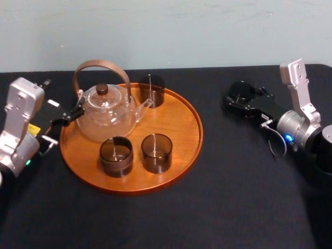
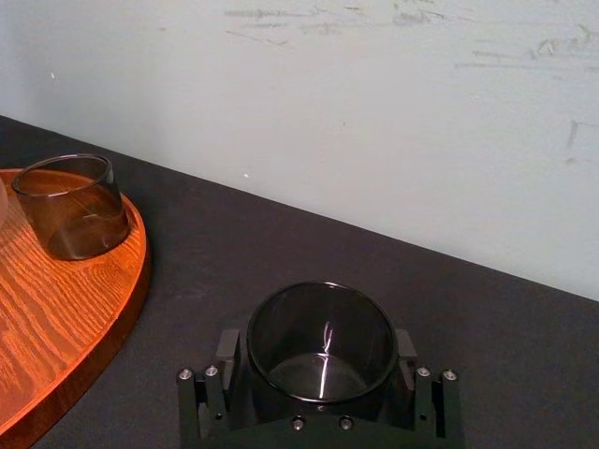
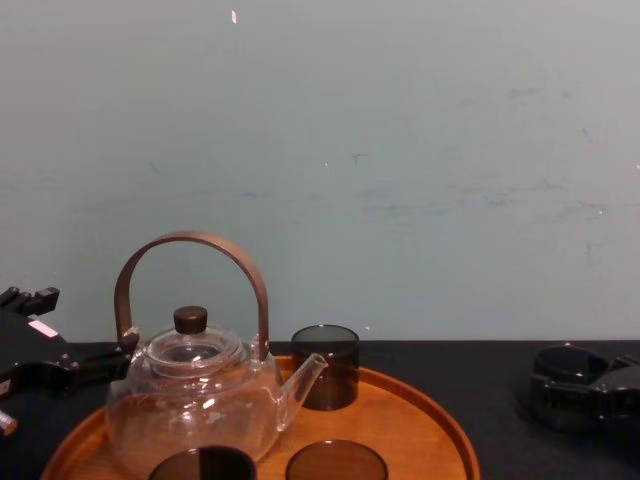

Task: Pick up the glass from the table and place it on the tray.

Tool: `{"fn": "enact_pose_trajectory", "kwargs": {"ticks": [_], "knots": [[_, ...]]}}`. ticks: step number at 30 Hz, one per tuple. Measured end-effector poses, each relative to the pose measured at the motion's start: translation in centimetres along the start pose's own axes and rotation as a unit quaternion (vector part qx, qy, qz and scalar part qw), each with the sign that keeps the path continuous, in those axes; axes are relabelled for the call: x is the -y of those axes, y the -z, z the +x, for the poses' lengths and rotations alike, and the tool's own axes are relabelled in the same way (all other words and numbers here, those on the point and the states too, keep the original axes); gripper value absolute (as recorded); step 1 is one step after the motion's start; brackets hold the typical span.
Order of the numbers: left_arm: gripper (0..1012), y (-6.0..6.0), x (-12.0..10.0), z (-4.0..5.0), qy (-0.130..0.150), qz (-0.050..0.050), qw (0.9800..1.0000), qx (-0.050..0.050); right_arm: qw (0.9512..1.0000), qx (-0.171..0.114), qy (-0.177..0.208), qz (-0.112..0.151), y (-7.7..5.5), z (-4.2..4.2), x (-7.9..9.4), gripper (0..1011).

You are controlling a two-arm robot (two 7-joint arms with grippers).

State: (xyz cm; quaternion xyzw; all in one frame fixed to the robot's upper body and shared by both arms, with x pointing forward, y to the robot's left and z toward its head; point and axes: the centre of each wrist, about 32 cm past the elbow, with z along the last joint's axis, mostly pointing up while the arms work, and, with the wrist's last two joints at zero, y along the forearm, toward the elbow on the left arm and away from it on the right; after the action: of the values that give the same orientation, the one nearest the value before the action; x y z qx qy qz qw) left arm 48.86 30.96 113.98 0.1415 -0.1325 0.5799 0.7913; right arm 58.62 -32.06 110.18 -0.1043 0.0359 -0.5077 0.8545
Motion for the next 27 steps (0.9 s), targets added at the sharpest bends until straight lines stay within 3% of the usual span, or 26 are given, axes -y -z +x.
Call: {"fn": "enact_pose_trajectory", "kwargs": {"ticks": [6, 27], "knots": [[1010, 0.0, 0.0, 0.0, 0.0, 0.0, 1.0, 0.0, 1.0, 0.0, 0.0, 0.0, -0.01, 0.01, 0.02, 904], [1010, 0.0, 0.0, 0.0, 0.0, 0.0, 1.0, 0.0, 1.0, -0.001, 0.001, 0.0, 0.01, 0.01, 0.04, 903]]}}
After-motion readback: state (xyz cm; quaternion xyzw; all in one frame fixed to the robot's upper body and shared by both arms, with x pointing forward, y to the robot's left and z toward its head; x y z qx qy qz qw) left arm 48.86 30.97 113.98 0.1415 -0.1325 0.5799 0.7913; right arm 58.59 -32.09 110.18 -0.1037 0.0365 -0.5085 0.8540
